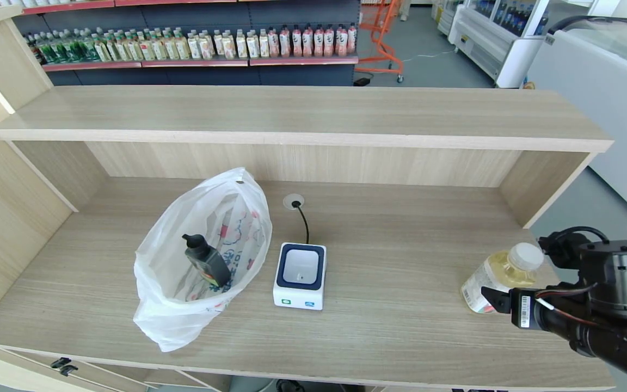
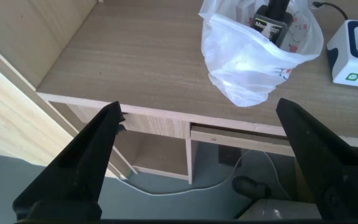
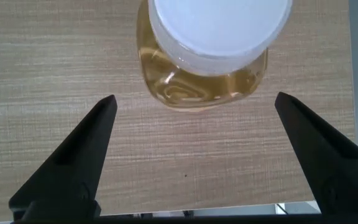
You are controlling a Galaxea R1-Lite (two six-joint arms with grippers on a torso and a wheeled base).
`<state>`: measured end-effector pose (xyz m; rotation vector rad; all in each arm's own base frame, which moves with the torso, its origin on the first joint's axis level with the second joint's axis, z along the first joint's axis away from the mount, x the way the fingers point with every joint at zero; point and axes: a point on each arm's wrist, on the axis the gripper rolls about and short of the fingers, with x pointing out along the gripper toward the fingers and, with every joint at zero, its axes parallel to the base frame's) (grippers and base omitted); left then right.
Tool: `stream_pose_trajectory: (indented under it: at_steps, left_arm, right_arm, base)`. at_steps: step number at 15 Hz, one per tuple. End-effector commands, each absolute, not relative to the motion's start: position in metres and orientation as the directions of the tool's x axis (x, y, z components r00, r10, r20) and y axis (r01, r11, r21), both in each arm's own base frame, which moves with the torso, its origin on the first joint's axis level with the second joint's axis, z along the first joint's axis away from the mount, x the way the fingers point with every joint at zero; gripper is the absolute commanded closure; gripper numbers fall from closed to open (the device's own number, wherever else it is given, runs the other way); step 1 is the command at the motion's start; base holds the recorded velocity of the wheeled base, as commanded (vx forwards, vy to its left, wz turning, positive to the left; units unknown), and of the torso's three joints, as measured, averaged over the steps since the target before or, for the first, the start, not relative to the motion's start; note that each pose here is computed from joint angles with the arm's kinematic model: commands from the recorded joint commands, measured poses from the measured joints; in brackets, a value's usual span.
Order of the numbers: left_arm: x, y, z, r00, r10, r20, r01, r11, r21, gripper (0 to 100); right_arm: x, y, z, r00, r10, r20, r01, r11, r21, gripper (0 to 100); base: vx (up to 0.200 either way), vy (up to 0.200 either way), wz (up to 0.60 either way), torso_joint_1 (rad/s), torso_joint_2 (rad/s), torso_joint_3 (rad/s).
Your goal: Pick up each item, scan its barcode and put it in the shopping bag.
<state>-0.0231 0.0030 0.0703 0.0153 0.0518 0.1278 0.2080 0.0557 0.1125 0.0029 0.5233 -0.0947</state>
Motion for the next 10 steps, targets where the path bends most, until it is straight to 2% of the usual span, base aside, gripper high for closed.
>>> stream_pose_trajectory:
  at_steps: [1, 10]
  left_arm:
    - [-0.023, 0.003, 0.070, 0.990, 0.129, -0.052, -0.128, 0.992, 0.019, 0]
    - [-0.023, 0.003, 0.070, 0.990, 0.129, -0.052, -0.128, 0.992, 0.019, 0]
  right_arm:
    - [0.221, 0.061, 0.098, 0.848, -0.087, -0.522, 0.080, 0.996, -0.036, 0]
    - [0.243, 0.069, 0.084, 0.880, -0.011, -0.474, -0.016, 0.998, -0.054, 0]
  base:
    - [0.000, 0.000, 0.00, 0.000, 0.00, 0.000]
    - [0.000, 0.000, 0.00, 0.000, 0.00, 0.000]
